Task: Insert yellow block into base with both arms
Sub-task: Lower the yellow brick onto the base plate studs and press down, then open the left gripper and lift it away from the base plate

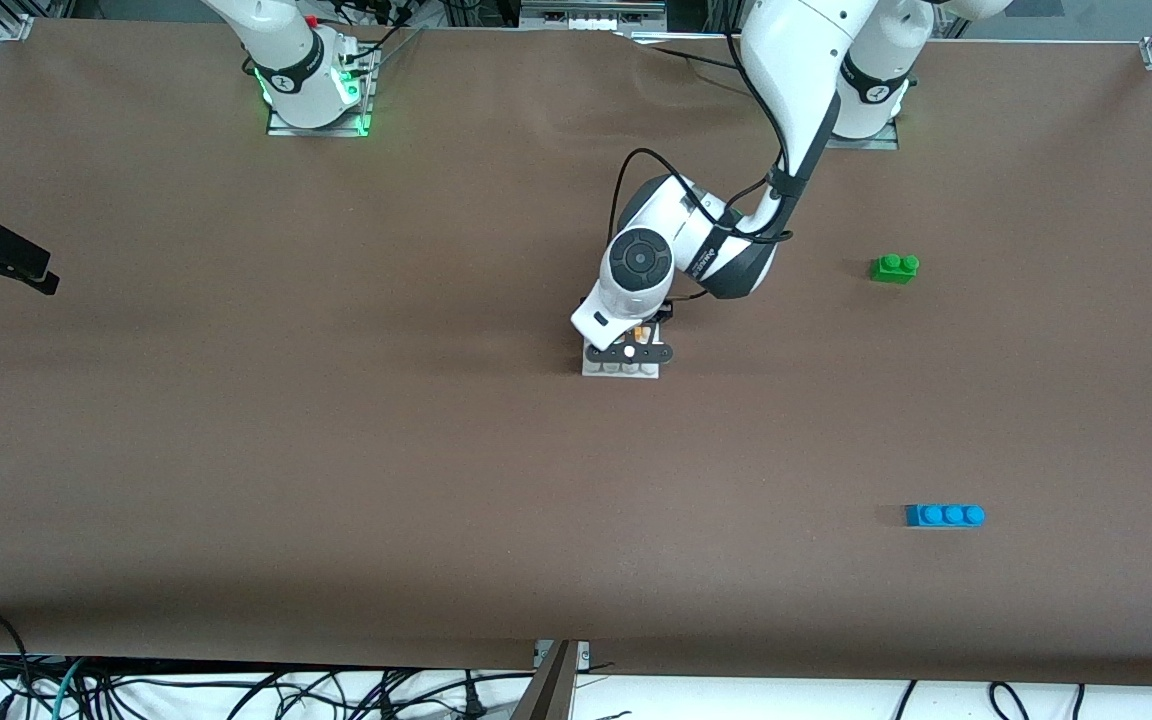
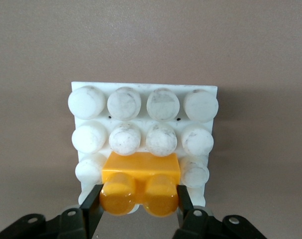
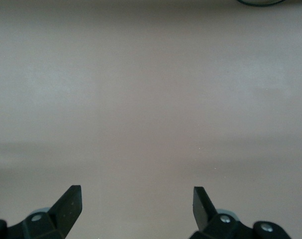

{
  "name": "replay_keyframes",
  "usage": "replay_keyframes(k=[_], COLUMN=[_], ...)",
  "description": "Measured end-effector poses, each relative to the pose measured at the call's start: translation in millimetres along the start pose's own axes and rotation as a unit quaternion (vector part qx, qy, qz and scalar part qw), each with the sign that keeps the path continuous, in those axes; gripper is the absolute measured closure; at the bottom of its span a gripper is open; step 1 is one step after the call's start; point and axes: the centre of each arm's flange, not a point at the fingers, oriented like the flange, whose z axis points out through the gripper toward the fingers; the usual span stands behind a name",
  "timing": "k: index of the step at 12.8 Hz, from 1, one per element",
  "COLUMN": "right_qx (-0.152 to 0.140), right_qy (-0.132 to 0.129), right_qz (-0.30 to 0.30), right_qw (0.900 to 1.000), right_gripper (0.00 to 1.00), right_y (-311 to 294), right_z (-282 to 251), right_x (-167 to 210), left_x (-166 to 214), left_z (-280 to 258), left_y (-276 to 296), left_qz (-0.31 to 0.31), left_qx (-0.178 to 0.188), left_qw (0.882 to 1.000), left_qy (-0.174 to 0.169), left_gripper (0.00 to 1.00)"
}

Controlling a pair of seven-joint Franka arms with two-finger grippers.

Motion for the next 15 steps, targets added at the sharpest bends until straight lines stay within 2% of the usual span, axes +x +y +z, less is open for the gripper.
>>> replay_keyframes(k=[1, 2, 5, 6, 9, 11, 13, 15], right_qx=[0.000, 0.000, 0.000, 0.000, 0.000, 0.000, 0.000, 0.000], right_qy=[0.000, 0.000, 0.000, -0.001, -0.002, -0.003, -0.003, -0.004], right_qz=[0.000, 0.000, 0.000, 0.000, 0.000, 0.000, 0.000, 0.000], right_qw=[1.000, 1.000, 1.000, 1.000, 1.000, 1.000, 1.000, 1.000], right_gripper=[0.00, 0.00, 0.00, 0.00, 0.00, 0.00, 0.00, 0.00], right_y=[0.0, 0.0, 0.1, 0.0, 0.0, 0.1, 0.2, 0.3], right_z=[0.0, 0.0, 0.3, 1.0, 2.8, 3.6, 4.3, 5.0], right_x=[0.0, 0.0, 0.1, 0.4, 1.1, 1.4, 1.8, 2.1], left_x=[0.6, 1.8, 8.6, 9.0, 11.2, 14.5, 10.9, 1.3], left_z=[-0.2, -1.5, -28.9, -52.9, -158.7, -223.6, -274.5, -318.9], left_y=[0.1, 0.3, -1.1, -6.0, -53.9, -114.7, -185.3, -261.2], left_qz=[-0.002, -0.004, -0.017, -0.021, -0.049, -0.068, -0.063, -0.038], left_qx=[-0.001, -0.003, -0.014, -0.016, -0.034, -0.046, -0.050, -0.025], left_qw=[1.000, 1.000, 1.000, 1.000, 0.998, 0.996, 0.997, 0.999], left_qy=[0.002, 0.005, 0.017, 0.014, 0.016, 0.016, 0.006, 0.019], left_gripper=[0.32, 0.31, 0.03, 0.00, 0.00, 0.00, 0.00, 0.00])
